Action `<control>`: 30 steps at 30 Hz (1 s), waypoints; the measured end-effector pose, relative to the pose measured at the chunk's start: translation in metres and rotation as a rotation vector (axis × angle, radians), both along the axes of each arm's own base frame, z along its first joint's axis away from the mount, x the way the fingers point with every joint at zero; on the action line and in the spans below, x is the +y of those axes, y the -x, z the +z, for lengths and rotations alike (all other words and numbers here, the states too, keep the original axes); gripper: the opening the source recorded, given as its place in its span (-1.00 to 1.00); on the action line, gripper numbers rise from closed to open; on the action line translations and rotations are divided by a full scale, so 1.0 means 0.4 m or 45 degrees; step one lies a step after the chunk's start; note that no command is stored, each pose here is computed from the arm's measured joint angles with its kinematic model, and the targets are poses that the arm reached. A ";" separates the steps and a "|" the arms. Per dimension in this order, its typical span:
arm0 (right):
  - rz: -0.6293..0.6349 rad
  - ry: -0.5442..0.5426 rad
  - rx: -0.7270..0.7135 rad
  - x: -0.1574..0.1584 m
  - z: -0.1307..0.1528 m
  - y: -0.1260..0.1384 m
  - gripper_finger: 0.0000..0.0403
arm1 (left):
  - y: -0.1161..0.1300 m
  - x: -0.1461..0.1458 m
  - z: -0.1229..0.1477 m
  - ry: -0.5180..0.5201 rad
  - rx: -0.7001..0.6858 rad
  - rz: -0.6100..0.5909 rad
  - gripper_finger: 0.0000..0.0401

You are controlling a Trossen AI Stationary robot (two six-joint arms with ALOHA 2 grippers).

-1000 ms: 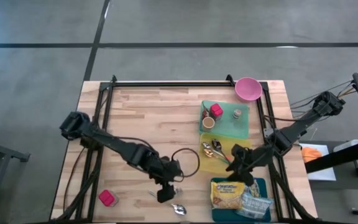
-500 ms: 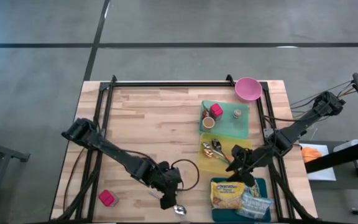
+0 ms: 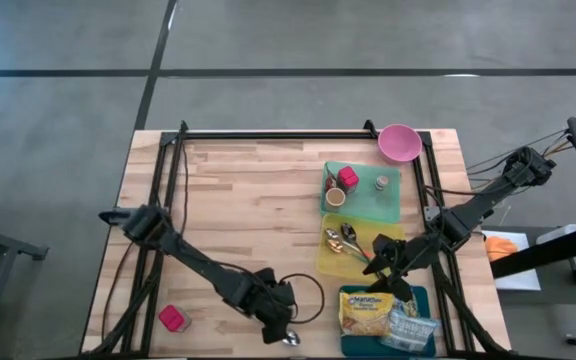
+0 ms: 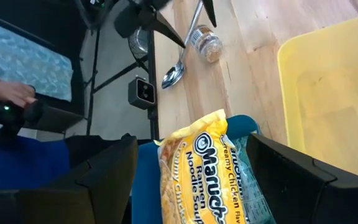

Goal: Pick & Place Food Item
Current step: Put the brown seasoning bottle into the green bin

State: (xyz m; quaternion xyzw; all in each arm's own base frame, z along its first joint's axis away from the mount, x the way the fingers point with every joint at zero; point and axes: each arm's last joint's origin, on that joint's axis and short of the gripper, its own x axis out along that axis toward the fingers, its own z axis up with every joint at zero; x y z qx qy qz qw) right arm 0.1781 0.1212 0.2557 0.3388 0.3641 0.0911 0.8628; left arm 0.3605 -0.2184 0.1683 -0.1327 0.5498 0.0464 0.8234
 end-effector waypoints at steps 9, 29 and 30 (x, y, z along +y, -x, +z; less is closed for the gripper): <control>0.003 0.006 0.000 0.000 0.000 0.000 0.46 | 0.001 -0.005 -0.016 -0.022 0.016 -0.008 0.43; 0.025 0.040 -0.007 -0.001 -0.002 0.001 0.46 | 0.001 -0.007 -0.048 -0.063 0.030 -0.045 0.43; 0.026 0.043 -0.002 -0.001 -0.003 0.002 0.46 | 0.000 -0.007 -0.049 -0.063 0.029 -0.045 0.43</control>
